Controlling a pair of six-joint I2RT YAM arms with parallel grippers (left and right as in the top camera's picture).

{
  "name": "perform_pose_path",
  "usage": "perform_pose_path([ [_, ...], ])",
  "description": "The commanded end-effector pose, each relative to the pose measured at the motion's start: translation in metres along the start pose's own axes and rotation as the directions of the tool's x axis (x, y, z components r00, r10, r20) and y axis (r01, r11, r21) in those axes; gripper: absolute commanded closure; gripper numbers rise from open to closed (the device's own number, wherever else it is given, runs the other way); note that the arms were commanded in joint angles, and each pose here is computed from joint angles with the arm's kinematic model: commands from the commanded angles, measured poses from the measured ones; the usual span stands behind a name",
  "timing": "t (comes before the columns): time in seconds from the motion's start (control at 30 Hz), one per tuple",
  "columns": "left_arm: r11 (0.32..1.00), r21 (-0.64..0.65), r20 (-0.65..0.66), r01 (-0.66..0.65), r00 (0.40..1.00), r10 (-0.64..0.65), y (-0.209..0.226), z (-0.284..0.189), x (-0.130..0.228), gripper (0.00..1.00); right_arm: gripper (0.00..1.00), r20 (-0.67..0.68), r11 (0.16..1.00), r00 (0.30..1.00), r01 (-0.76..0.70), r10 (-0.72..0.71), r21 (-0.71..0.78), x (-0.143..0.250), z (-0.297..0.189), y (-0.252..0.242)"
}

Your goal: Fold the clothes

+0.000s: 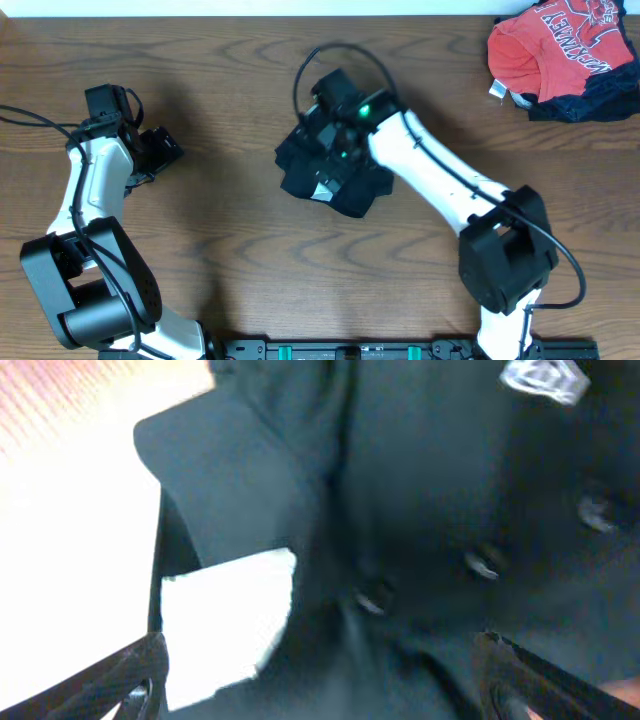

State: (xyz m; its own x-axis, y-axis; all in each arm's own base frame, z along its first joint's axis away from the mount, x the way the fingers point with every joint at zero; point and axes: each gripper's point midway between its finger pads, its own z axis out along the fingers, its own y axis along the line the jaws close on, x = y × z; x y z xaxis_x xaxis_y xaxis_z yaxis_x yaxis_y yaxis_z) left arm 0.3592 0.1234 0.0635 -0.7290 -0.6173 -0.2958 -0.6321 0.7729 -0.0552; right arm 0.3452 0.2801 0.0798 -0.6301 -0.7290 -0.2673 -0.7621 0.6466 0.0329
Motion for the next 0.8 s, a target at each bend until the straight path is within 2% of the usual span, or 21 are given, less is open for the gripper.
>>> perform_pose_path([
  [0.0, 1.000, -0.013, -0.015, 0.010, 1.000, -0.010, 0.004, 0.005, 0.003, 0.02, 0.07, -0.023, 0.998, 0.999, 0.038, -0.037, 0.047, 0.010, 0.018, 0.003],
  [0.17, 1.000, -0.012, -0.014, 0.010, 1.000, -0.010, 0.004, 0.005, 0.003, 0.02, 0.15, -0.006, 0.984, 0.997, 0.075, -0.075, 0.160, 0.009, 0.034, -0.001],
  [0.23, 1.000, -0.012, -0.013, 0.010, 1.000, -0.010, 0.004, 0.005, 0.003, 0.02, 0.15, 0.005, 0.975, 0.995, 0.095, -0.098, 0.202, 0.007, 0.038, 0.001],
  [0.43, 1.000, -0.012, -0.013, 0.010, 1.000, -0.010, 0.004, 0.005, 0.003, 0.02, 0.13, 0.034, 0.967, 0.986, 0.154, -0.164, 0.202, -0.003, 0.042, 0.026],
  [0.57, 1.000, -0.011, -0.011, 0.010, 1.000, -0.010, 0.004, 0.005, 0.003, 0.02, 0.09, 0.019, 0.955, 0.984, 0.169, -0.179, 0.242, -0.003, 0.042, 0.026],
  [0.67, 1.000, -0.011, -0.011, 0.010, 1.000, -0.010, 0.004, 0.005, 0.002, 0.02, 0.09, -0.003, 0.958, 0.987, 0.154, -0.158, 0.243, 0.005, 0.045, 0.022],
  [0.77, 1.000, -0.011, -0.011, 0.010, 1.000, -0.010, 0.004, 0.005, 0.003, 0.02, 0.09, -0.032, 0.969, 0.998, 0.053, -0.047, 0.242, 0.021, 0.047, 0.013],
])
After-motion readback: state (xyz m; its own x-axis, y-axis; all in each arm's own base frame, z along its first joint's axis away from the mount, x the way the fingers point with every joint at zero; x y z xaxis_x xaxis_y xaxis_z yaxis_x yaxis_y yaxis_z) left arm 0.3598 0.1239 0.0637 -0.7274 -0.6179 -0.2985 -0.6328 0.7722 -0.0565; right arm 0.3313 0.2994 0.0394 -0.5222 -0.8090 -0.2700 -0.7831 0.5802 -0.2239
